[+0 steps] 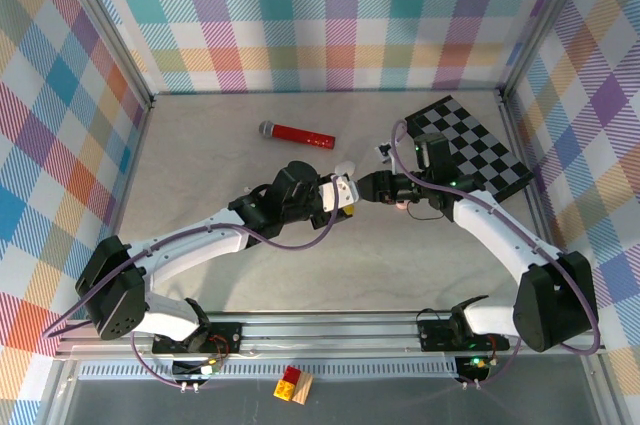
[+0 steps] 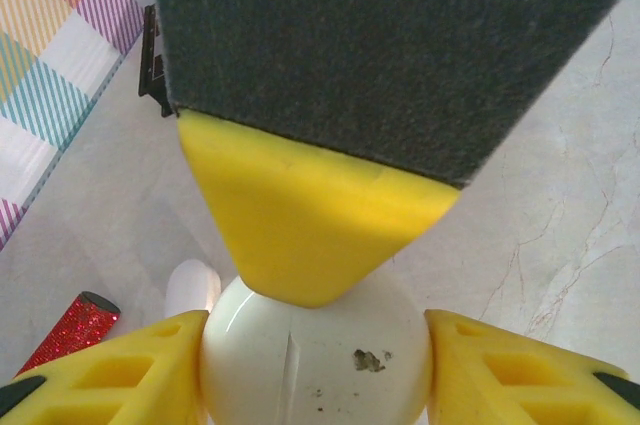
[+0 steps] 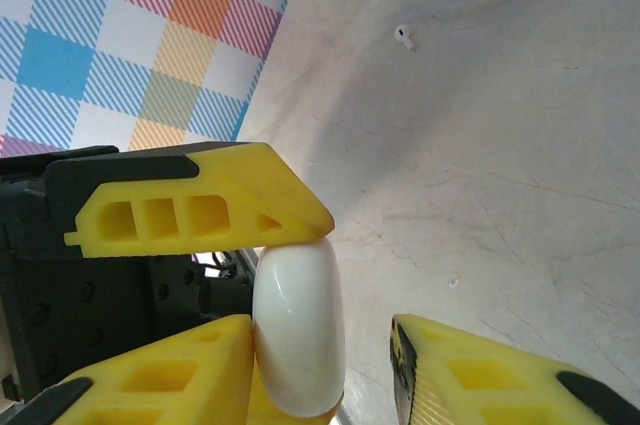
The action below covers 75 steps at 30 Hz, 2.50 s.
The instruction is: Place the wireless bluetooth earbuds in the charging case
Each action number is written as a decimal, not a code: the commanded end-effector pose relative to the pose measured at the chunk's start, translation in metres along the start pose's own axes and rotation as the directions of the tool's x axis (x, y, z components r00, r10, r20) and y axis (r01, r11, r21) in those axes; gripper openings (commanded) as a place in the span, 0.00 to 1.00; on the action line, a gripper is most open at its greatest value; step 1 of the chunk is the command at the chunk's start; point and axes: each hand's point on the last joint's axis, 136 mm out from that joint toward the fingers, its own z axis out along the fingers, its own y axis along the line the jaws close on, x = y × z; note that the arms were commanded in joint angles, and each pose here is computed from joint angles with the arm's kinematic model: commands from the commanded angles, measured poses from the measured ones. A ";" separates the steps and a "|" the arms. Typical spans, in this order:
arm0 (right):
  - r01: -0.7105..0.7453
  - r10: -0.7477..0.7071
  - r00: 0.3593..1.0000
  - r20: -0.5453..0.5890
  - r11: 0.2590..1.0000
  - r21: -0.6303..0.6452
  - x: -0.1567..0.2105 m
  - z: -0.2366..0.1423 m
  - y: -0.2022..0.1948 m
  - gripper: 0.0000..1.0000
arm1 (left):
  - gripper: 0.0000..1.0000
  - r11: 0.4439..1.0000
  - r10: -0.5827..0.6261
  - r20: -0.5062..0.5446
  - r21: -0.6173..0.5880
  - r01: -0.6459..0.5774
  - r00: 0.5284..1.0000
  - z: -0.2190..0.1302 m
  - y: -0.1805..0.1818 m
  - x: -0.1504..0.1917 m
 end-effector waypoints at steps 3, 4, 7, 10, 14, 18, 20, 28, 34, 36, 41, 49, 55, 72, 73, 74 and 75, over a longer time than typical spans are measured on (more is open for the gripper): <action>0.038 -0.039 0.999 -0.011 0.998 -0.043 -0.003 0.006 0.007 0.38 | 0.51 1.000 0.025 0.053 0.015 -0.025 0.998 -0.007 -0.005 -0.018; 0.041 -0.042 0.999 -0.013 0.998 -0.047 -0.002 0.006 0.007 0.38 | 0.51 1.000 0.021 0.056 0.015 -0.022 0.998 -0.007 -0.005 -0.018; 0.053 -0.056 0.998 -0.029 0.995 -0.081 -0.001 0.009 0.013 0.37 | 0.52 1.000 0.018 0.056 0.020 -0.019 0.998 -0.007 -0.005 -0.020; 0.066 -0.069 0.997 -0.027 0.995 -0.080 -0.001 0.010 0.013 0.33 | 0.52 1.000 0.010 0.060 0.018 -0.011 0.998 -0.009 -0.005 -0.021; 0.077 -0.078 0.997 -0.007 0.996 -0.049 -0.003 0.007 0.011 0.18 | 0.52 1.000 0.000 0.065 0.015 -0.001 0.998 -0.009 -0.004 -0.021; 0.131 -0.131 0.990 0.045 0.991 -0.018 -0.008 -0.001 0.016 0.12 | 0.64 0.999 -0.032 0.076 -0.025 0.034 0.997 -0.010 0.002 -0.021; 0.174 -0.174 0.981 0.089 0.985 0.003 -0.011 -0.007 0.019 0.10 | 0.70 0.995 -0.074 0.085 -0.056 0.079 0.994 -0.012 0.009 -0.022; 0.307 -0.353 0.874 0.336 0.934 0.183 -0.029 -0.052 0.032 0.00 | 1.00 0.928 -0.362 0.343 0.040 0.372 0.867 -0.043 0.025 -0.046; 0.433 -0.463 0.739 0.490 0.883 0.180 -0.032 -0.085 0.073 0.00 | 1.00 0.849 -0.523 0.448 0.202 0.488 0.725 -0.064 0.031 -0.066; 0.480 -0.484 0.707 0.517 0.864 0.152 -0.031 -0.092 0.088 0.00 | 1.00 0.833 -0.552 0.458 0.260 0.489 0.697 -0.068 0.030 -0.077; 0.604 -0.542 0.648 0.535 0.794 0.073 -0.025 -0.098 0.120 0.00 | 0.94 0.798 -0.598 0.479 0.436 0.416 0.643 -0.081 0.015 -0.107; 0.737 -0.622 0.620 0.478 0.670 -0.084 0.000 -0.094 0.149 0.00 | 0.73 0.759 -0.583 0.459 0.601 0.249 0.670 -0.096 -0.014 -0.124; 0.755 -0.637 0.611 0.470 0.648 -0.105 0.005 -0.093 0.151 0.00 | 0.58 0.736 -0.585 0.452 0.645 0.206 0.673 -0.096 -0.021 -0.129; 0.758 -0.644 0.611 0.461 0.643 -0.107 0.004 -0.089 0.146 0.00 | 0.42 0.748 -0.573 0.475 0.636 0.190 0.667 -0.094 -0.019 -0.131; 0.759 -0.645 0.610 0.460 0.642 -0.105 0.004 -0.089 0.146 0.00 | 0.38 0.753 -0.571 0.480 0.630 0.192 0.666 -0.094 -0.018 -0.131; 0.759 -0.646 0.609 0.460 0.643 -0.102 0.005 -0.089 0.146 0.00 | 0.36 0.754 -0.571 0.482 0.628 0.192 0.665 -0.094 -0.018 -0.131; 0.760 -0.648 0.608 0.459 0.642 -0.099 0.005 -0.089 0.146 0.00 | 0.35 0.754 -0.571 0.481 0.627 0.194 0.665 -0.094 -0.018 -0.131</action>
